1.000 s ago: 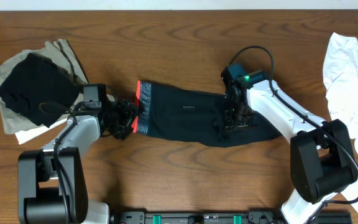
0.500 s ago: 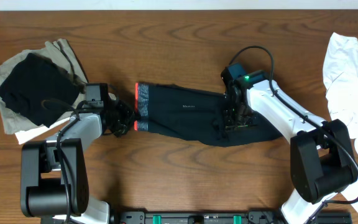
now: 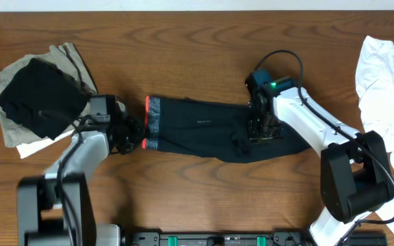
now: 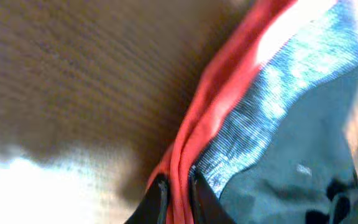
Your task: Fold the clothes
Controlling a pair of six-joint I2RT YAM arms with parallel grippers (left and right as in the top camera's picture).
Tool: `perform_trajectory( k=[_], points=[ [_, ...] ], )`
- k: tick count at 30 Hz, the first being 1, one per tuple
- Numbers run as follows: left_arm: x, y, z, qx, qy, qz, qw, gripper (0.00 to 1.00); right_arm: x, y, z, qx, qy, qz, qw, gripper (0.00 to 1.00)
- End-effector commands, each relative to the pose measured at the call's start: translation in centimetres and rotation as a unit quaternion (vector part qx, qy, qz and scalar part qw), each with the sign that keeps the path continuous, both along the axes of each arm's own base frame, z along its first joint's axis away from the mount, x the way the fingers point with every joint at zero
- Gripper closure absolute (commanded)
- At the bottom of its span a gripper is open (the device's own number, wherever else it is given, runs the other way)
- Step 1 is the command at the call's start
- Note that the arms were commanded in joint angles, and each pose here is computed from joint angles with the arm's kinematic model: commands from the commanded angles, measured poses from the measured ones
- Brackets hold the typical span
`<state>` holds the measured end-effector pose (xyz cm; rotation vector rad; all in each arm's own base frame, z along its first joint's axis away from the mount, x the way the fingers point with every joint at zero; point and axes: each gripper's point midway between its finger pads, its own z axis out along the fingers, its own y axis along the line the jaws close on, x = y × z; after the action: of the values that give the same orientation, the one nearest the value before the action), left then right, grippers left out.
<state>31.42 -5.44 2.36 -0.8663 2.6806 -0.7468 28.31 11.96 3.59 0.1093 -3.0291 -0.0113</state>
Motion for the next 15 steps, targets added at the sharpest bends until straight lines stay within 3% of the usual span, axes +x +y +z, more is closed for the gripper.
perform_trajectory(
  k=[1,8,15],
  points=[
    [0.5,1.6,2.8,0.067,-0.055,-0.031,0.996,0.94,2.2,-0.8,2.9,0.007,-0.046,-0.021,0.999,0.57],
    [0.6,6.4,7.6,0.196,-0.088,-0.014,0.977,0.94,4.8,-3.8,10.8,0.034,-0.142,-0.051,0.988,0.50],
    [1.2,11.6,10.5,0.249,-0.092,0.038,0.963,0.94,3.2,-10.1,15.8,0.027,-0.185,-0.119,0.975,0.43]
  ],
)
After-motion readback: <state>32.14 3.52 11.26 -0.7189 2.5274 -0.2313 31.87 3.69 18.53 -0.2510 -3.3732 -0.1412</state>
